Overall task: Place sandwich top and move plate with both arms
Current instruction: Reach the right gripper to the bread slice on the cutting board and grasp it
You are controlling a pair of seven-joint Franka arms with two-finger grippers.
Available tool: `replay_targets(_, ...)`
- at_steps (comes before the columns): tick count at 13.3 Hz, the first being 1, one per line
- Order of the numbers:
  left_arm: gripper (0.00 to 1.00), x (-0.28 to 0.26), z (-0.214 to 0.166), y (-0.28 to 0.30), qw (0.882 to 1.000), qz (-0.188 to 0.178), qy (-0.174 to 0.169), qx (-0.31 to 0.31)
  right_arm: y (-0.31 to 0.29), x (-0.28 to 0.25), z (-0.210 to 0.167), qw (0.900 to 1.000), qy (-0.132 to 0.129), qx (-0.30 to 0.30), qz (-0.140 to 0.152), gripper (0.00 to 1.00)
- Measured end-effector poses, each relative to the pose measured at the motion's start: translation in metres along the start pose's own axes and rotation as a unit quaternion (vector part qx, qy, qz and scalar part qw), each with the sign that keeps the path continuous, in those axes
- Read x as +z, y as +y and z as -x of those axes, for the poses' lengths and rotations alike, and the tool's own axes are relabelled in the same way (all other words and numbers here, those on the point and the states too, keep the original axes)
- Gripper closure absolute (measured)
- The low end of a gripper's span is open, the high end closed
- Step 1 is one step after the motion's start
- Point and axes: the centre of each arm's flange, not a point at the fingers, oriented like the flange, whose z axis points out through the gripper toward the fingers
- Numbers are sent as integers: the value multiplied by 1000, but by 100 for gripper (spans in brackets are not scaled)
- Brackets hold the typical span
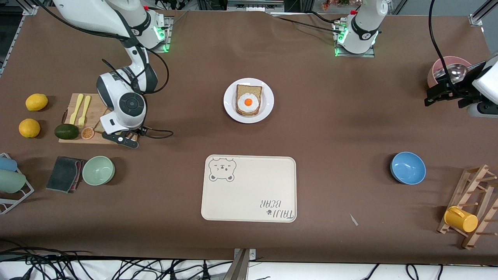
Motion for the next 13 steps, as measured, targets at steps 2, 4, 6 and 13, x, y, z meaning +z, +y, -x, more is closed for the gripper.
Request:
replay_targets(2,0,0,0,0,1000,0,0,0,1,5,4,1000,-5,-2,2,38)
replay_targets(4,0,0,0,0,1000,0,0,0,1,9,7,1000,-8,-3,4,42)
replay_targets(6,0,0,0,0,1000,0,0,0,0,14,9,1000,-12,-5,7,44)
replay_targets(13,0,0,0,0,1000,0,0,0,0,28,4,1000,-9,-1,-2,54)
